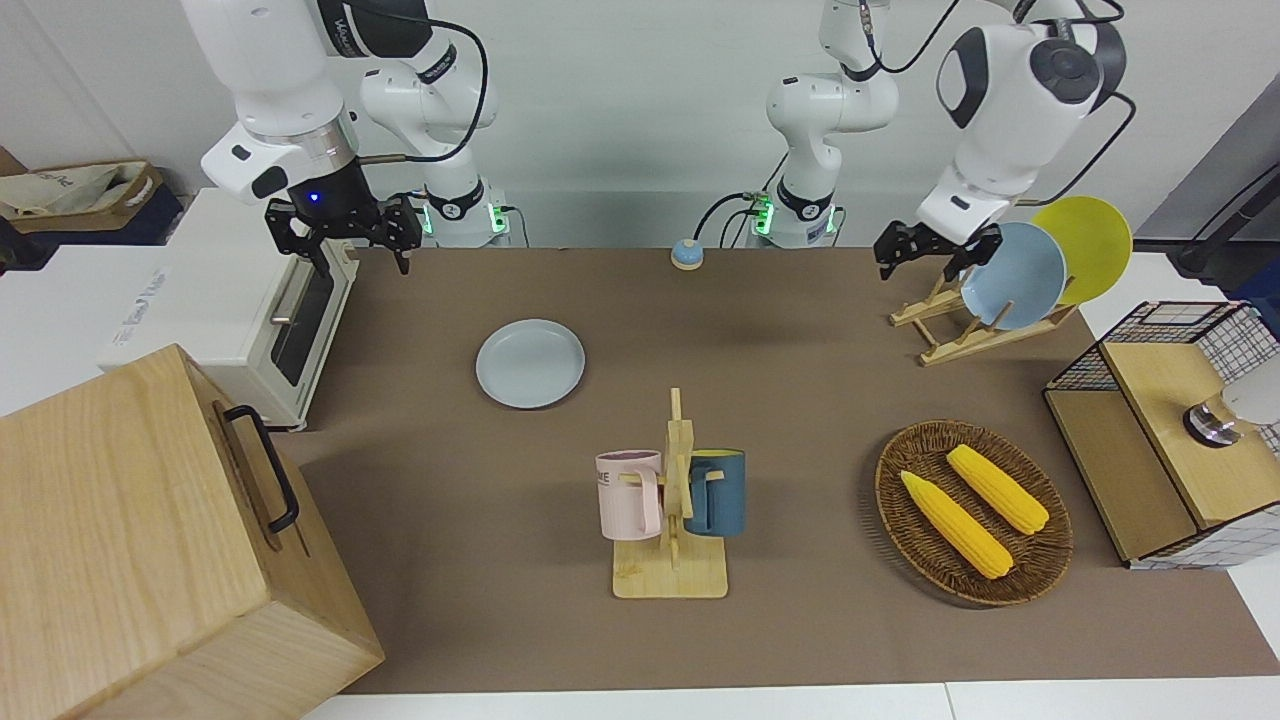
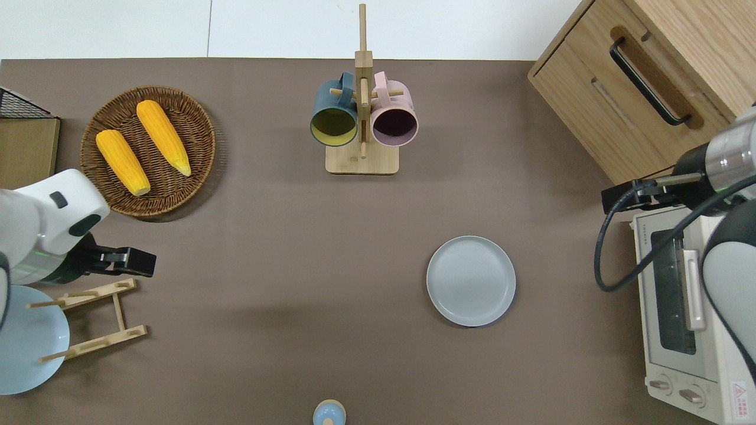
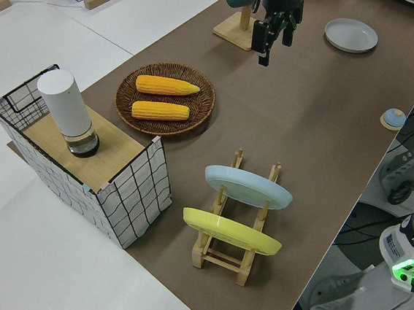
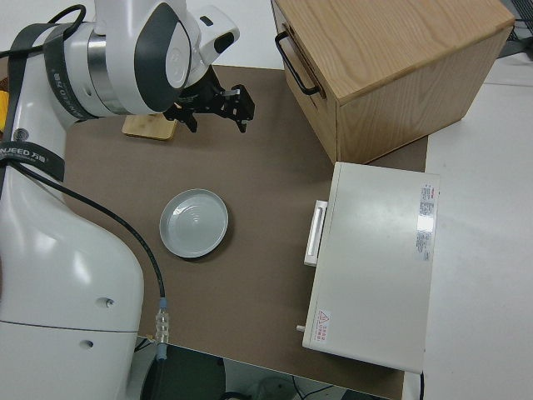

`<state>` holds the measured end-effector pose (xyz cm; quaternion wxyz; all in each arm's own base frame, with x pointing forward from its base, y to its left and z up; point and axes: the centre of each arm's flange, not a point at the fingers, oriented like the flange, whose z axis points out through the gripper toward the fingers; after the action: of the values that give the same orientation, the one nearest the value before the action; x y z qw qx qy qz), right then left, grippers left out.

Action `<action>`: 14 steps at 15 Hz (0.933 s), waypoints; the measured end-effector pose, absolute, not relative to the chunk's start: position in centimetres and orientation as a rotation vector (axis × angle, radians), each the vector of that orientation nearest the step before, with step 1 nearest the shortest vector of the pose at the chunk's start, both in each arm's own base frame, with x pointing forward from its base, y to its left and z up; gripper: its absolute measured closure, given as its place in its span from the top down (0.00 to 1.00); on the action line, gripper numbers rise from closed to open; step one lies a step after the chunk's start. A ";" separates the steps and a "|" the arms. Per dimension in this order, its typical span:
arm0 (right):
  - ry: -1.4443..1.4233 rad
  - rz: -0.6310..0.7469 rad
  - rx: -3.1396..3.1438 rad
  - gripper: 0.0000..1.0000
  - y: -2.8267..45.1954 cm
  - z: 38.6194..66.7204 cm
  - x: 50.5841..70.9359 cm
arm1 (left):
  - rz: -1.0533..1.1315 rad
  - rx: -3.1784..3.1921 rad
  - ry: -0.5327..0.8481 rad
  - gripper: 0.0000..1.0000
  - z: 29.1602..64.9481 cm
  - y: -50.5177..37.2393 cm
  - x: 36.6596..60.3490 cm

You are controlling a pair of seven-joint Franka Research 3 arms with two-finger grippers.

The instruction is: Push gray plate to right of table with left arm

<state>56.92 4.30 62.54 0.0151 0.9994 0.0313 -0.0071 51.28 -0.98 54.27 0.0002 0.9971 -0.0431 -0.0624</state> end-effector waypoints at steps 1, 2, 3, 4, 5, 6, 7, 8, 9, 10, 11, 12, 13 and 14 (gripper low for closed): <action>0.097 -0.022 3.110 0.99 4.3 62.5 56.9 | -0.184 3.128 -0.142 1.00 54.7 0.1 51.1; 0.097 -0.022 3.110 0.99 4.3 62.5 56.9 | -0.176 3.128 -0.149 1.00 55.2 0.9 51.0; 0.097 -0.022 3.110 0.99 4.3 62.5 56.9 | -0.168 3.132 -0.159 1.00 55.7 1.4 51.0; 0.097 -0.022 3.110 0.99 4.3 62.5 56.9 | -0.155 3.138 -0.166 1.00 56.5 1.7 50.9; 0.097 -0.022 3.110 0.99 4.3 62.5 56.9 | -0.149 3.140 -0.169 1.00 56.9 1.7 50.9; 0.097 -0.022 3.110 0.99 4.3 62.5 56.9 | -0.145 3.141 -0.171 1.00 57.2 1.7 50.9; 0.097 -0.022 3.110 0.99 4.3 62.5 56.9 | -0.138 3.142 -0.171 1.00 57.4 1.7 50.9; 0.097 -0.022 3.110 0.99 4.3 62.5 56.9 | -0.131 3.143 -0.171 1.00 57.7 1.7 51.0; 0.097 -0.022 3.110 0.99 4.3 62.5 56.9 | -0.122 3.144 -0.171 1.00 57.9 1.7 51.0; 0.097 -0.022 3.110 0.99 4.3 62.5 56.9 | -0.113 3.145 -0.172 1.00 58.2 1.7 51.1; 0.097 -0.022 3.110 0.99 4.3 62.5 56.9 | -0.101 3.146 -0.172 1.00 58.6 1.7 51.1; 0.097 -0.022 3.110 0.99 4.3 62.5 56.9 | -0.081 3.148 -0.174 1.00 59.2 1.7 51.2; 0.097 -0.022 3.110 0.99 4.3 62.5 56.9 | -0.053 3.150 -0.179 1.00 60.0 1.6 51.3; 0.097 -0.022 3.110 0.99 4.3 62.5 56.9 | -0.046 3.150 -0.181 1.00 60.2 1.5 51.3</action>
<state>56.92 4.30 62.54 0.0151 0.9994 0.0313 -0.0071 51.33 1.53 60.21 -0.0072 0.9982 -0.0572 -0.0146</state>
